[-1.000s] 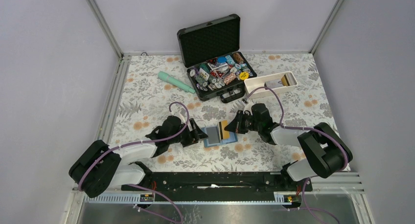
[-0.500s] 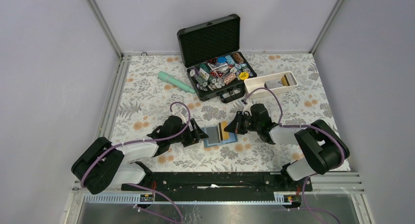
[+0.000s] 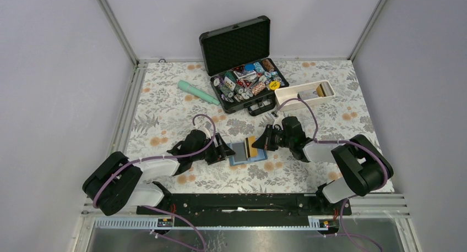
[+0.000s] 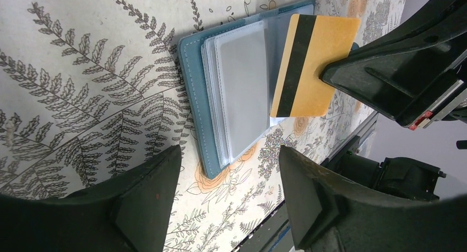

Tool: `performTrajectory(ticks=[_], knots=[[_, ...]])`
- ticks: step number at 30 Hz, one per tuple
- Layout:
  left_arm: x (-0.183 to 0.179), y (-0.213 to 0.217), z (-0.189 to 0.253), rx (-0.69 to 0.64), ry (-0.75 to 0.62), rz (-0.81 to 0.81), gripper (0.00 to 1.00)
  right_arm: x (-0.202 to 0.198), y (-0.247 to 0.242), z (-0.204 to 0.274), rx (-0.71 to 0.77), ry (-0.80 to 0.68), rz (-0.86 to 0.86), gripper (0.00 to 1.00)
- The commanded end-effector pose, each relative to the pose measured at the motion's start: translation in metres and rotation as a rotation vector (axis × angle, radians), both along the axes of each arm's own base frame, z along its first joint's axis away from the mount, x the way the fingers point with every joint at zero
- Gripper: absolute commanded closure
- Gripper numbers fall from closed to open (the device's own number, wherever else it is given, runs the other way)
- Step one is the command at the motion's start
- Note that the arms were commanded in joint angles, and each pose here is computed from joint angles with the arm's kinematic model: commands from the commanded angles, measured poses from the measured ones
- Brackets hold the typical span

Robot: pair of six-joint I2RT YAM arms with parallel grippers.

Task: Put the credit cards into the card holder
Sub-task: Insert the credit card into the card holder.

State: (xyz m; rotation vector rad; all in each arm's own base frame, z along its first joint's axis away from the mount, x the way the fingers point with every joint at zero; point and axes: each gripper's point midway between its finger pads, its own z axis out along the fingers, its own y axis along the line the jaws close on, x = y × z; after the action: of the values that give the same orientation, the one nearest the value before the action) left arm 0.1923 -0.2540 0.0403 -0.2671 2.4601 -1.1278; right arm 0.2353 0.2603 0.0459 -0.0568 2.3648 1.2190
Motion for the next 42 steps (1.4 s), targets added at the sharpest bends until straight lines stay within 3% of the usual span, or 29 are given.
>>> performTrajectory(ticks=[1,42], knots=[[0.012,-0.011,0.016,-0.036,-0.064,-0.012,0.32,0.009,0.012,0.025,0.054,-0.063,0.024,1.0],[0.008,-0.015,-0.001,-0.02,-0.03,-0.027,0.38,-0.011,0.01,-0.015,0.038,0.073,0.045,1.0]])
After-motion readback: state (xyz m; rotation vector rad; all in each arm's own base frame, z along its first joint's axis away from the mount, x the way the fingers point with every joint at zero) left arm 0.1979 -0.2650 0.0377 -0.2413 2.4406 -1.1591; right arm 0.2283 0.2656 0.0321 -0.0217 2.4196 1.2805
